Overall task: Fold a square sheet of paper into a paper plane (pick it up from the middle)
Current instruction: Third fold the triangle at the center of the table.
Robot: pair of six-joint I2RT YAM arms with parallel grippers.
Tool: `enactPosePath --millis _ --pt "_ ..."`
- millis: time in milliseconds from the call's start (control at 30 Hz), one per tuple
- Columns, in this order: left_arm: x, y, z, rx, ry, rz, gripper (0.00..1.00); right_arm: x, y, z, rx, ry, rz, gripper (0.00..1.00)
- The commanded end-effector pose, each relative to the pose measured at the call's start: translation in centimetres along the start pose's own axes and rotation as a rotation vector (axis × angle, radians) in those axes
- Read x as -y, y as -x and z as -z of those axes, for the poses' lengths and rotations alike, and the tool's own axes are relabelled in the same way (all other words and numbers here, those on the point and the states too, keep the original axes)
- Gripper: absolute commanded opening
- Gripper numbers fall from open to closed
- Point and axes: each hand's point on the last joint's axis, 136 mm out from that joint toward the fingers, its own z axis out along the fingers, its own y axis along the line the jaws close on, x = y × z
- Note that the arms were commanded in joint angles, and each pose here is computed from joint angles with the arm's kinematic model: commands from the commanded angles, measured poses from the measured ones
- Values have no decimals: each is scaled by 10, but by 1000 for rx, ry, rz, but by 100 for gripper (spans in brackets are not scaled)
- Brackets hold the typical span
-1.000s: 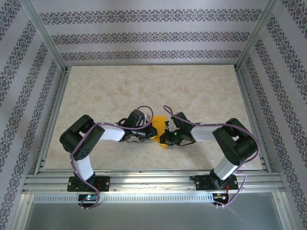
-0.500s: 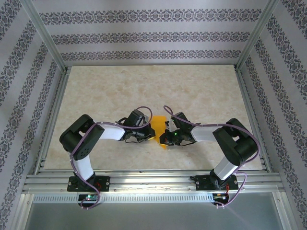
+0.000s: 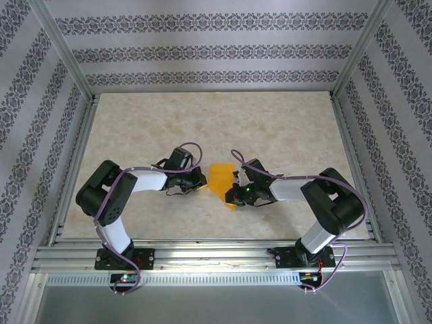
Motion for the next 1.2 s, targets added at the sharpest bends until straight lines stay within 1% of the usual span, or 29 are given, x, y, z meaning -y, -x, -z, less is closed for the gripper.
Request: enactPosePath --millis 0,100,200,267,433,533,600,800,933,1167 --pt "13 8 15 34 3 -65 3 35 -20 0 -46 -119 -71 0" --pt "41 4 17 11 -75 -135 3 33 -18 2 -41 -111 -70 0" --pt "56 -6 11 -16 -114 -174 3 31 -17 2 -41 -108 -66 0" --pt "61 -13 3 -43 -137 -178 3 30 -17 2 -39 -107 -66 0" --pt "53 -20 -17 -81 -158 -148 3 27 -15 3 -37 -98 -64 1" --pt "31 -24 -26 -102 -85 -131 3 21 -12 4 -31 -81 -56 1" --pt "17 -27 -27 -99 -40 -113 3 11 -8 7 -23 -51 -41 1" --pt "-7 -34 -26 -101 25 -100 2 -30 10 18 20 38 26 2" --pt "-10 -37 -26 -109 30 -97 2 -43 19 10 17 54 47 4" --pt "-7 -35 -25 -108 29 -104 1 -41 23 -17 -30 27 40 3"
